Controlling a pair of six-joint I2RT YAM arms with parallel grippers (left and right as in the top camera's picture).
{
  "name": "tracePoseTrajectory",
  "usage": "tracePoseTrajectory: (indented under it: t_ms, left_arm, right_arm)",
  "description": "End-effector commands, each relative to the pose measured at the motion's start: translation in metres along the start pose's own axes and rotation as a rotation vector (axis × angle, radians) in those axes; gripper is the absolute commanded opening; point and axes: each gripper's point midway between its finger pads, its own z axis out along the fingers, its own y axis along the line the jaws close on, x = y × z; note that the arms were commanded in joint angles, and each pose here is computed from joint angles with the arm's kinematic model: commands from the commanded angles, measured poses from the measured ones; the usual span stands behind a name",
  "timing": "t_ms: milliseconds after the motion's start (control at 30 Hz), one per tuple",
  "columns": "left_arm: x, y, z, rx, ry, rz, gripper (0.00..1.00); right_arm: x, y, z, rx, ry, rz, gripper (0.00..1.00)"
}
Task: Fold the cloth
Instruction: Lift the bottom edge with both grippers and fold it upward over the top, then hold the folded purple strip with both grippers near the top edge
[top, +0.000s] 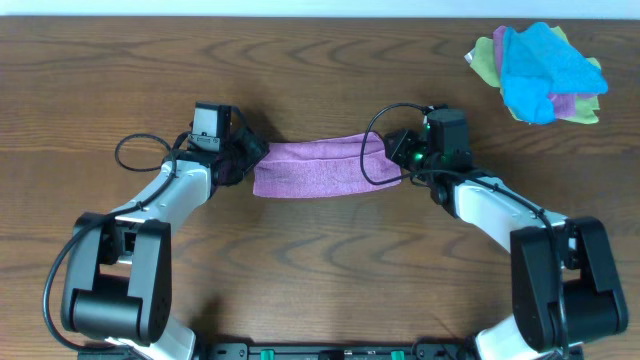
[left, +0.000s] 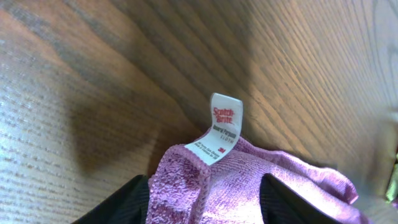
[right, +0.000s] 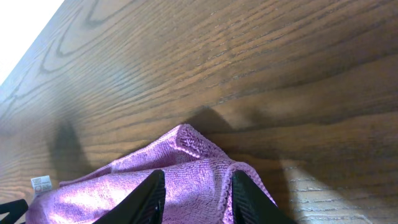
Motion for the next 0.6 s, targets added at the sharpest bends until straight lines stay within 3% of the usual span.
tracePoseTrajectory:
  t_ms: [0, 100, 333, 467, 567]
  left_arm:
    - [-0.006, -0.004, 0.000, -0.002, -0.016, 0.021, 0.69]
    - [-0.007, -0.008, -0.007, -0.001, -0.018, 0.075, 0.77]
    - [-0.008, -0.023, -0.045, -0.055, 0.019, 0.205, 0.78]
    - [-0.004, -0.028, -0.061, -0.076, 0.045, 0.199, 0.73]
    - [0.002, -0.030, -0.065, -0.068, 0.076, 0.189, 0.59]
  right_arm:
    - [-0.006, 0.010, 0.001, -0.020, -0.010, -0.019, 0.37]
    - [-0.008, 0.017, 0.000, -0.048, -0.004, -0.022, 0.36]
    - [-0.021, 0.023, -0.028, -0.032, -0.011, -0.007, 0.38]
    - [-0.028, 0.015, -0.050, 0.009, -0.026, 0.009, 0.40]
    - [-0.030, 0.008, -0.066, 0.039, -0.020, 0.034, 0.41]
